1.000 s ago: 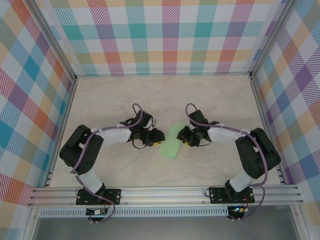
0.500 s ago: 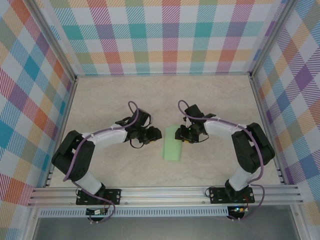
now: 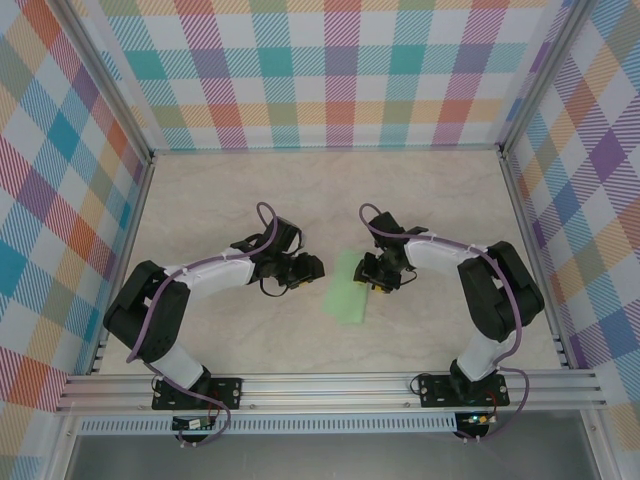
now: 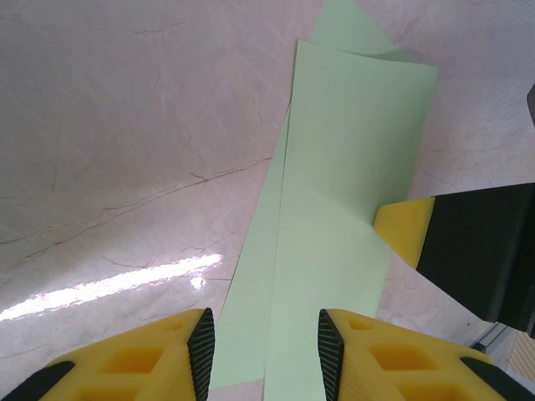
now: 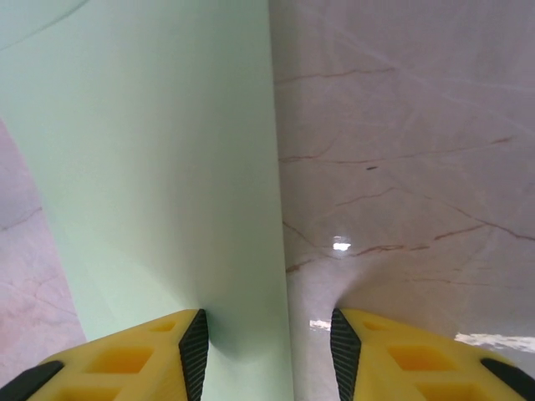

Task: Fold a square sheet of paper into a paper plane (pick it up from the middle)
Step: First fold in half a square sheet of paper at the center of the table, then hold the square sheet of paper at the center of the table.

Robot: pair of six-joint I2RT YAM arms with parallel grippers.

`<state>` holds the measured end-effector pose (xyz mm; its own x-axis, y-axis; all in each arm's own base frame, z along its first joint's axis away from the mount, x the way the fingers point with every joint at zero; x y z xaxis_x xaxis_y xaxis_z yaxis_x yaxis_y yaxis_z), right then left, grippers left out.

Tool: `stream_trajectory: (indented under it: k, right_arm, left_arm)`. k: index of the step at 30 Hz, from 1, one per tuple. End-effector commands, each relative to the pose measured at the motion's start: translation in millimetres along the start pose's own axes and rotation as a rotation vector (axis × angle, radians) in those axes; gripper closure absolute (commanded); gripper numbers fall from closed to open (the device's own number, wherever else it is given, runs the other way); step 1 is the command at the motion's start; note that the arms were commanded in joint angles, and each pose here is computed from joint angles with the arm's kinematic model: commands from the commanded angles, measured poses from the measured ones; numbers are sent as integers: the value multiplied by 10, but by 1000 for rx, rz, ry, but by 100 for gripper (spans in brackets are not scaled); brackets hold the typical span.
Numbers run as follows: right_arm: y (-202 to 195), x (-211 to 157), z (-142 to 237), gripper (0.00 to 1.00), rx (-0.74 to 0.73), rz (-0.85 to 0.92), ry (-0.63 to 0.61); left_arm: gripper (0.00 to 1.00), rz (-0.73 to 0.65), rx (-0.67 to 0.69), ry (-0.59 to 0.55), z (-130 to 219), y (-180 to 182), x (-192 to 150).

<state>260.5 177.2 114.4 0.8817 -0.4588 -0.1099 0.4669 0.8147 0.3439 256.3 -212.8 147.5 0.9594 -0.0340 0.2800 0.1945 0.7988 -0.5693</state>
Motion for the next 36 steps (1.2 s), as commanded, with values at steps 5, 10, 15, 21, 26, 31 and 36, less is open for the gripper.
stream_trajectory:
  k: [5,10,15,21,26,31,36]
  right_arm:
    - [26,-17,-31,53,3,-129,-38]
    - [10,-15,6,51,8,-180,-77]
    - [55,-30,-23,50,20,-194,-67]
    - [57,-35,-61,48,-11,-211,-70]
    - [98,-58,-83,46,-37,-221,-75]
    - [144,-69,-122,49,-57,-191,-68]
    - [160,-72,-101,53,-40,-162,-69]
  left_arm:
    - [60,-8,-14,6,6,-16,22]
    - [60,-9,-7,8,12,-5,12]
    - [60,-7,-9,9,-2,1,10]
    - [59,-7,-5,11,-7,13,-1]
    - [59,-5,1,16,-24,29,-10]
    - [59,-5,6,25,-36,45,-24]
    - [59,-6,8,29,-35,51,-35]
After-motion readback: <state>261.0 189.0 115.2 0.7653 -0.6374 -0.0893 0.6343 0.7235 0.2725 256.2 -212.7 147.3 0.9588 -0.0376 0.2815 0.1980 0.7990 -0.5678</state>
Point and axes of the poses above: each hand's point on the last joint's axis, 136 mm out from that joint toward the fingers, its own z axis back along the fingers, its own y axis along the line the jaws close on, x = y × z, the point moved 10 cm from there along z, back along the fingers, and after that the axes turned 14 degrees about -z, right-handed, at the moved point
